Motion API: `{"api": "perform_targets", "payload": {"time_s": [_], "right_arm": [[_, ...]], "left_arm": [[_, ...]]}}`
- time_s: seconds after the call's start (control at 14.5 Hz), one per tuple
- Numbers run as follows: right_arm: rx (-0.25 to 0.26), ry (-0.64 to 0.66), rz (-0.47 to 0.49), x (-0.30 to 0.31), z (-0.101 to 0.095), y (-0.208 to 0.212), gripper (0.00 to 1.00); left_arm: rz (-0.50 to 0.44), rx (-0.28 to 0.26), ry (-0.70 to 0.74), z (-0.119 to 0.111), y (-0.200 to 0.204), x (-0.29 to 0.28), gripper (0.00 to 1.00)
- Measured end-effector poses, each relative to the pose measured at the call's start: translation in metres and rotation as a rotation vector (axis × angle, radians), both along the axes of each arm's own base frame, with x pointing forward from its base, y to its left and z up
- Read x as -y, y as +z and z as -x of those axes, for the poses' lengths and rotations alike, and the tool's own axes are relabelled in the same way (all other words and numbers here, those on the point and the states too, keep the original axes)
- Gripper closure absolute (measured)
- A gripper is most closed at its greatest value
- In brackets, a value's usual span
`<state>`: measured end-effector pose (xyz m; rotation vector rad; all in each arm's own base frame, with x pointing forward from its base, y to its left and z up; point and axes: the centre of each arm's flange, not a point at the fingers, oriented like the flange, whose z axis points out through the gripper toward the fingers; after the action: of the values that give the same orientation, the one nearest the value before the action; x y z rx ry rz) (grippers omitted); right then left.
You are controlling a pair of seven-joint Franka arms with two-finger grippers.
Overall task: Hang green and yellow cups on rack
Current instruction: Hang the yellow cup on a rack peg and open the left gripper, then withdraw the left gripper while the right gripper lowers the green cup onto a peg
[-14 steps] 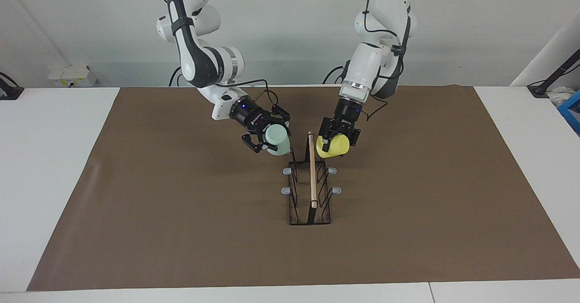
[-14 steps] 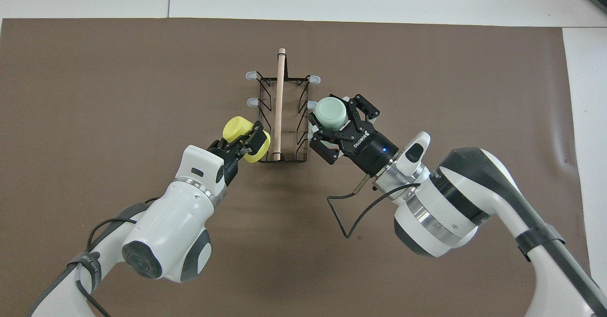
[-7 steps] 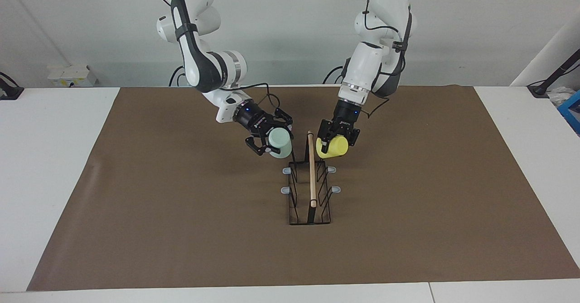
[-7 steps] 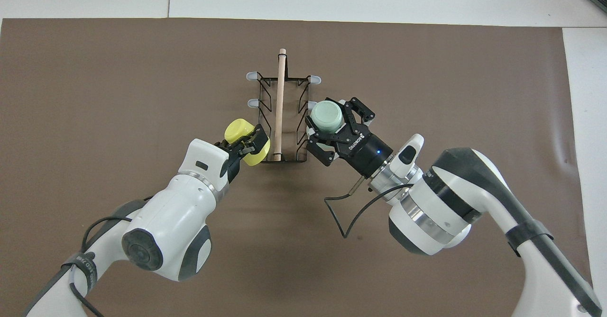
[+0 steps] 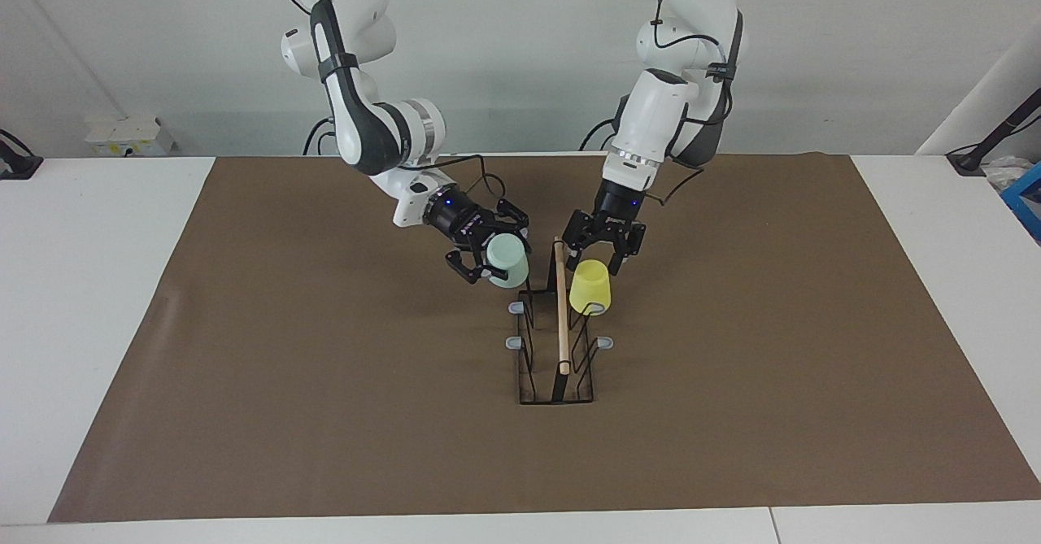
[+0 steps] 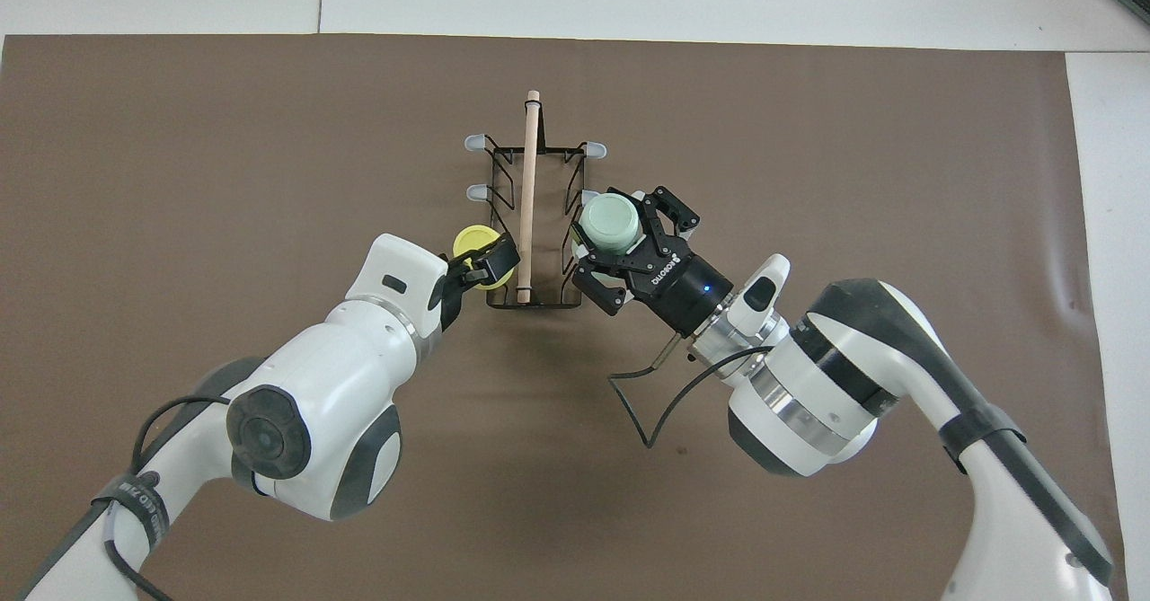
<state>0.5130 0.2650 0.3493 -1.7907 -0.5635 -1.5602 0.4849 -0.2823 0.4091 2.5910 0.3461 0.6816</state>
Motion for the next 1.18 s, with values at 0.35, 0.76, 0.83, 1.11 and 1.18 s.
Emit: {"api": "perform_targets", "payload": {"time_s": [0.35,0.76,0.83,1.11,1.18], "right_arm": [[0.027,0.026,-0.013,-0.014,-0.003,-0.036,0.38],[0.035,0.033,-0.004,-0.018,-0.003,-0.056,0.38],[0.034,0.034,-0.002,-0.018,-0.003,-0.060,0.38],[0.032,0.030,0.001,-0.017,-0.004,-0.063,0.38],[0.032,0.028,0.000,-0.017,-0.004,-0.063,0.38]], "left_arm": [[-0.103,-0.101,-0.062,-0.033,0.036,-0.017,0.00],[-0.258,-0.225,-0.215,-0.071,0.091,-0.083,0.00],[-0.273,-0.242,-0.230,-0.075,0.101,-0.097,0.00],[-0.319,-0.257,-0.289,-0.090,0.131,-0.150,0.00],[-0.328,-0.265,-0.304,-0.091,0.136,-0.160,0.00]]}}
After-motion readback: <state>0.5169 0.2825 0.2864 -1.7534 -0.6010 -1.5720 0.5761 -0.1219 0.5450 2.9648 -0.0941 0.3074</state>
